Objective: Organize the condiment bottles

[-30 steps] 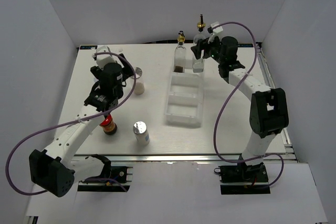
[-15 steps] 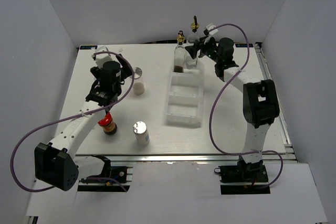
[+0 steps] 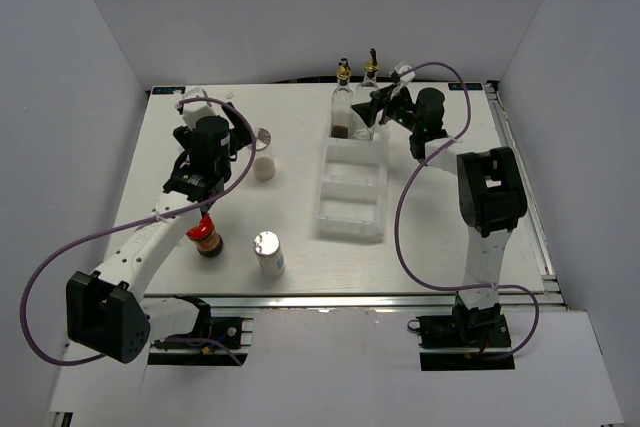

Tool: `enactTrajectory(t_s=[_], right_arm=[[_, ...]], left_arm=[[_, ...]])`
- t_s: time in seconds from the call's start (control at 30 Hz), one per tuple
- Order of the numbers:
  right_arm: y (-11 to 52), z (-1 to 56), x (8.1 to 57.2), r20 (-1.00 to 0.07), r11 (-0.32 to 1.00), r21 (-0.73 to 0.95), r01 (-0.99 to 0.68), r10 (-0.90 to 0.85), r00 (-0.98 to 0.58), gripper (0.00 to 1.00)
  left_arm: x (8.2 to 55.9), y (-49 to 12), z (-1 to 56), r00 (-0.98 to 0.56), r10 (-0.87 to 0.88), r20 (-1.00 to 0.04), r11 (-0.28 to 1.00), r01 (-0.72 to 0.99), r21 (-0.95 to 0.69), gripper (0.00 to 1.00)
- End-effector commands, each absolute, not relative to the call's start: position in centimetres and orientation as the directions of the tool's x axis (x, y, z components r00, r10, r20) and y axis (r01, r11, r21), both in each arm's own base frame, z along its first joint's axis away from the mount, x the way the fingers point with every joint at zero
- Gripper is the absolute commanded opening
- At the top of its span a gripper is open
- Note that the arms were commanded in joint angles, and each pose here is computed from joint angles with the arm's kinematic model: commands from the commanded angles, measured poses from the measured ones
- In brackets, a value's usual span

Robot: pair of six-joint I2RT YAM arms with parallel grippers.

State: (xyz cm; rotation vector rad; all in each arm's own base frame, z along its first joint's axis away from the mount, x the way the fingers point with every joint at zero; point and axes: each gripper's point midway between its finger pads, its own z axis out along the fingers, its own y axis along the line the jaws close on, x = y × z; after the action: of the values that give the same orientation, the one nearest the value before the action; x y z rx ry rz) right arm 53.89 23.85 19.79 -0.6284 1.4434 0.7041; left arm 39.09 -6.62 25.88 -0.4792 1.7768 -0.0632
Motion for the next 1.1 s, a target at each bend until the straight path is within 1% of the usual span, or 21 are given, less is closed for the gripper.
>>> enactTrajectory(t_s=[0.0,0.27,0.3,0.33,0.37,0.4,0.6,0.7,0.77,0.9,1.07], right_arm=[[23.9,24.7,53.9,-0.978,0.645,-0.074,-0.760,0.102,0.182,0.62],[23.9,22.5,53.5,-0.988,0.631,-0.062,-0.773,0.072,0.138,0.74],[23.9,22.5,53.5,-0.988,0.630,-0.060,-0.774,0.071,0.135,0.81],[23.9,22.3,53.5,-0.989,0.629,-0.056,-0.776,0.069,0.127,0.85],[23.8,22.3,53.5,-0.990,0.630,-0.052,-0.775,0.069,0.122,0.86],[23.7,22.4,53.4,-0.991,0.634,-0.049,-0.772,0.068,0.119,0.89],[22.8,23.5,52.9,-0.993,0.663,-0.042,-0.748,0.052,0.102,0.89],[22.2,24.0,52.3,-0.997,0.681,-0.020,-0.732,0.044,0.069,0.89],[21.8,23.6,52.0,-0.999,0.693,0.014,-0.721,0.038,0.017,0.89],[21.2,25.0,50.5,-1.000,0.702,0.014,-0.712,0.023,0.003,0.89],[20.2,26.5,48.6,-1.000,0.722,0.009,-0.692,0.001,-0.012,0.89]], left_arm=[[39.2,-6.7,25.8,-0.179,-0.364,-0.914,0.909,-0.280,-0.308,0.98],[39.1,-6.9,25.3,-0.187,-0.363,-0.913,0.912,-0.270,-0.307,0.98],[39.1,-6.9,25.2,-0.193,-0.361,-0.912,0.913,-0.271,-0.304,0.98],[39.2,-6.9,25.0,-0.198,-0.361,-0.912,0.913,-0.273,-0.302,0.98],[39.1,-6.9,25.0,-0.202,-0.359,-0.911,0.914,-0.274,-0.299,0.98],[39.1,-6.9,25.1,-0.202,-0.360,-0.911,0.913,-0.274,-0.301,0.98],[39.2,-7.1,25.0,-0.213,-0.362,-0.908,0.915,-0.267,-0.302,0.98],[39.2,-7.2,25.1,-0.219,-0.362,-0.906,0.915,-0.268,-0.301,0.98],[39.3,-7.2,25.1,-0.225,-0.362,-0.904,0.915,-0.273,-0.298,0.98],[39.6,-7.7,25.2,-0.235,-0.368,-0.900,0.916,-0.255,-0.309,0.98],[41.1,-9.0,23.8,-0.317,-0.323,-0.892,0.939,-0.224,-0.261,0.98]])
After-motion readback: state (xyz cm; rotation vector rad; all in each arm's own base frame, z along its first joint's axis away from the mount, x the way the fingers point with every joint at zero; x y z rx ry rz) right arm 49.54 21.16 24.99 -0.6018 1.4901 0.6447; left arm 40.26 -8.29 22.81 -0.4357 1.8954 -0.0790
